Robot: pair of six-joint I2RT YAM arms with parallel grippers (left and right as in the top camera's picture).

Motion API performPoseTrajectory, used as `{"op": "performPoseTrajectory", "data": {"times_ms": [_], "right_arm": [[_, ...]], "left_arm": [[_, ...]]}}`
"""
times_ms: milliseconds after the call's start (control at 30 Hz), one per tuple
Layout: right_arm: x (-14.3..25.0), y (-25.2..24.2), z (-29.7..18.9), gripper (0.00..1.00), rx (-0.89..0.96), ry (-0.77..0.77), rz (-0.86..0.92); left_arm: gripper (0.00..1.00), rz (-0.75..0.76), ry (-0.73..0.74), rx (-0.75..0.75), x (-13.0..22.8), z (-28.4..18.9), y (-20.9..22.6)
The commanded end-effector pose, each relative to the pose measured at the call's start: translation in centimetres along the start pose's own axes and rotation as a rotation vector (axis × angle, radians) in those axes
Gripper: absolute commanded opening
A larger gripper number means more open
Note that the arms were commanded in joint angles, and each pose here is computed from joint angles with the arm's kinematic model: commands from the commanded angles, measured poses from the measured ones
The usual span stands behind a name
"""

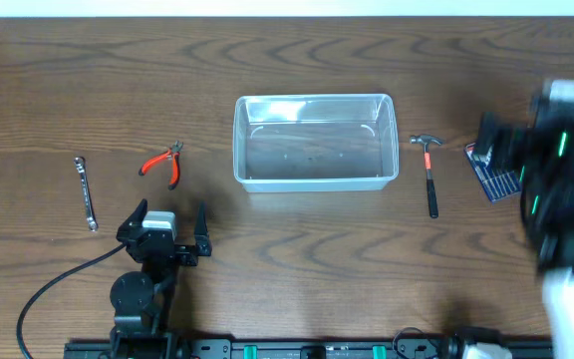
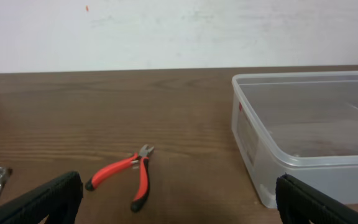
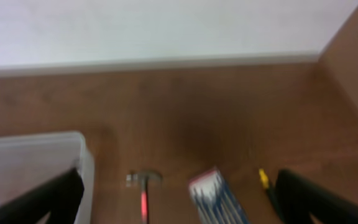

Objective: Pack container
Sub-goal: 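Move the right gripper over the red-handled hammer and lower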

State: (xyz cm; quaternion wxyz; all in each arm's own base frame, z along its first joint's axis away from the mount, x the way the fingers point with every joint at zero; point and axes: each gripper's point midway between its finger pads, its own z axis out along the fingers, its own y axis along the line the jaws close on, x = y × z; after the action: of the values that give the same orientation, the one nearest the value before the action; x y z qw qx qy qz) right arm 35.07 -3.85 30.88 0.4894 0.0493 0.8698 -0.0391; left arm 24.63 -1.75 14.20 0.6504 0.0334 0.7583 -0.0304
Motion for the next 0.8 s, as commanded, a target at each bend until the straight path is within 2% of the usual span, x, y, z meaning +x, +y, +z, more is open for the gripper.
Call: {"op": "performPoseTrajectory", "data": {"times_ms": [0, 100, 200, 367, 533, 767], "right_arm": [[-5.0, 0.3, 2.0, 0.99, -0.034, 0.032, -0.011], [-7.4, 1.4, 3.3, 0.99, -0.097, 0.088, 0.004], [-7.8, 1.9, 4.4, 0.99, -0.127, 0.12, -0.007], [-3.5, 2.7, 4.9, 0.99, -0.151, 0.303, -0.005], [0.6, 4.1, -0.1, 0.99, -0.164, 0.478, -0.027], [0.0, 4.5, -7.4, 0.99, -0.165, 0.382, -0.049]], "left_arm": [[0.98, -0.017, 0.05, 0.024, 1.6, 0.1, -0.4], [0.98, -0.016, 0.043, 0.024, 1.4, 0.1, -0.4], [0.98, -0.016, 0.036, 0.024, 1.2, 0.1, -0.4], [0.98, -0.016, 0.033, 0.025, 1.2, 0.1, -0.4], [0.98, -0.015, 0.02, 0.024, 0.9, 0.1, -0.4], [0.98, -0.015, 0.017, 0.024, 0.8, 0.1, -0.4]]}}
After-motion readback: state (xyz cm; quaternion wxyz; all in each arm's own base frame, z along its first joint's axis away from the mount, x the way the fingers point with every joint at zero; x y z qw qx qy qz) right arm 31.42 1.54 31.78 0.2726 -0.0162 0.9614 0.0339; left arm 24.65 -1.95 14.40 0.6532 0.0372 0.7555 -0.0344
